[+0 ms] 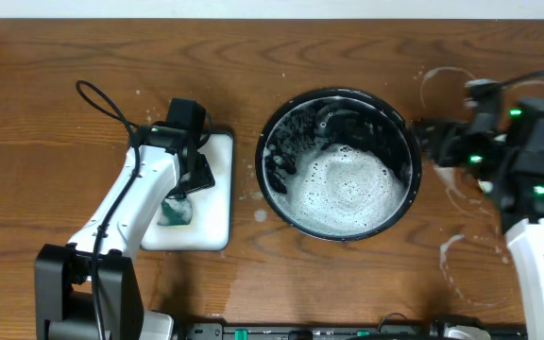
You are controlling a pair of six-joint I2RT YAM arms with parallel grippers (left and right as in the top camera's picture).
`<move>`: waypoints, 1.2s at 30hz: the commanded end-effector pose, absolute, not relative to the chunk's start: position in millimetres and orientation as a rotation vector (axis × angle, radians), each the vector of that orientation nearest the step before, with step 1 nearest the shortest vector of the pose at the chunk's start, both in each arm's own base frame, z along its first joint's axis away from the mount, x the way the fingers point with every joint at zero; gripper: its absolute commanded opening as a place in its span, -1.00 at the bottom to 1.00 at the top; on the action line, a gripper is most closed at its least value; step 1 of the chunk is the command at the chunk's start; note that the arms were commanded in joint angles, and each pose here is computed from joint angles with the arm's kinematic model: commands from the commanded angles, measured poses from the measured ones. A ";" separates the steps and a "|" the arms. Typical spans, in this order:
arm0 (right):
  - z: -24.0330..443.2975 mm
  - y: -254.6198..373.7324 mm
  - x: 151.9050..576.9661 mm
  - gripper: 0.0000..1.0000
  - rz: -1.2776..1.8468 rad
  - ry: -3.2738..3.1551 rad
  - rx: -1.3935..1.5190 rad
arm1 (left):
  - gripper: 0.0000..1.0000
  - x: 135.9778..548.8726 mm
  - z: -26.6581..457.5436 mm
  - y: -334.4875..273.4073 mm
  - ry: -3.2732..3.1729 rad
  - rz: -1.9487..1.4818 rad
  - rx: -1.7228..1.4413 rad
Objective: Clean dirty plates on tray and stack at the side
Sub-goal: 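Carry the pale green plate right and lower it onto the plate stack, then open the right gripper and withdraw it down from the stack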
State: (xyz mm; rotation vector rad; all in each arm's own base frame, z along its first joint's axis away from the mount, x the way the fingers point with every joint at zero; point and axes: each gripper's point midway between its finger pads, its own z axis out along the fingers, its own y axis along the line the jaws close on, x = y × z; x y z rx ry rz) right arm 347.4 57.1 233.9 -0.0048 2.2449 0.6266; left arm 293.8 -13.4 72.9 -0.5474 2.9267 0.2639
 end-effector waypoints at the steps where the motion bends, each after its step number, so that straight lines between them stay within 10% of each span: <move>1: 246.1 98.1 335.7 0.24 0.619 2.206 -0.222 | 0.64 295.2 76.3 -11.6 2.916 0.266 -0.544; 6: 253.8 140.3 319.6 0.99 0.699 2.174 -0.372 | 0.64 295.2 76.3 -11.6 2.916 0.266 -0.544; 30: 337.9 98.5 252.0 0.98 0.330 1.816 -0.524 | 0.64 295.3 76.3 -11.6 2.916 0.266 -0.544; 36: 294.7 65.5 240.7 0.98 0.118 1.766 -0.432 | 0.64 295.2 76.3 -11.6 2.916 0.266 -0.544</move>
